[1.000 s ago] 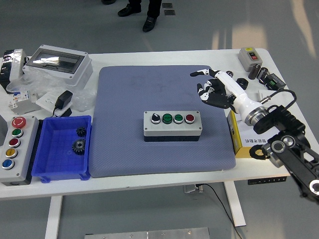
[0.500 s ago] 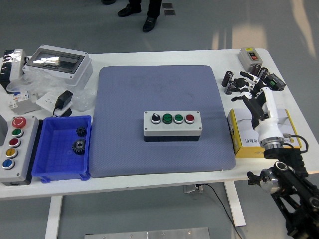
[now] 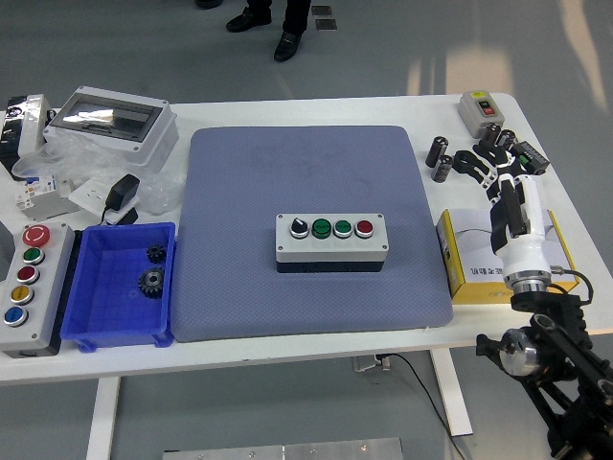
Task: Pick up the button,place it on the desk,press the button,press the button
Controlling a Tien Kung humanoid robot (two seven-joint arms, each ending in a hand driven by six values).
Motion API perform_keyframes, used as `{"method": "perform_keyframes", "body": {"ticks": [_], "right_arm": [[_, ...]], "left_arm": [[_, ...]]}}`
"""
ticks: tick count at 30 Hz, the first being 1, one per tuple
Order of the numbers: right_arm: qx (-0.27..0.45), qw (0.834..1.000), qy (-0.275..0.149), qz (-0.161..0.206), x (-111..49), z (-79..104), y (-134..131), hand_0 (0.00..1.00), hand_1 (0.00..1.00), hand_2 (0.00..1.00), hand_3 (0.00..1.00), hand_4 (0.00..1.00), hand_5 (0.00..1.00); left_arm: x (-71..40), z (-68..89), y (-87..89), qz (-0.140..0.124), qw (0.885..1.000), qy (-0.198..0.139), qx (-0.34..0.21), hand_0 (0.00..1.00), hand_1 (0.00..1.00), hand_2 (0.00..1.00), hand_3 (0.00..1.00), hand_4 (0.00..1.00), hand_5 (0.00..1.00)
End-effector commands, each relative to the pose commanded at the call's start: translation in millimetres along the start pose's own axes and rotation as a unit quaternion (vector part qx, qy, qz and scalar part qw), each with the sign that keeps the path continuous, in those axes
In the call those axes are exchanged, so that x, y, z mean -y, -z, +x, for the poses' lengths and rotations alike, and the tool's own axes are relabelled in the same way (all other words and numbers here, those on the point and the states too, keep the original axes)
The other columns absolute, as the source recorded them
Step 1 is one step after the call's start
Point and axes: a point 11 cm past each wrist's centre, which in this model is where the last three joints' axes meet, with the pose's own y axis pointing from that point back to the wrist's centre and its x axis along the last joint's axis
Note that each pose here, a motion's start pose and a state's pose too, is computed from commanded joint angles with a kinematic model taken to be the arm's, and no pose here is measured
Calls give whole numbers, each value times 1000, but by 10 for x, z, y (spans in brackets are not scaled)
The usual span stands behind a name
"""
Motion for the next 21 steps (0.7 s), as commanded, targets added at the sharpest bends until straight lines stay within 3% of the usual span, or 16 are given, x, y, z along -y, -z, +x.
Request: {"method": "perform_keyframes", "body": {"ticks": [21], "right_arm": [[-2,1000,-11,27,63,111,203,836,775,773,746,870,998]], "left_arm": [[-12,55,-83,-13,1000,-4,-11,620,552,504,576,495,200]]}}
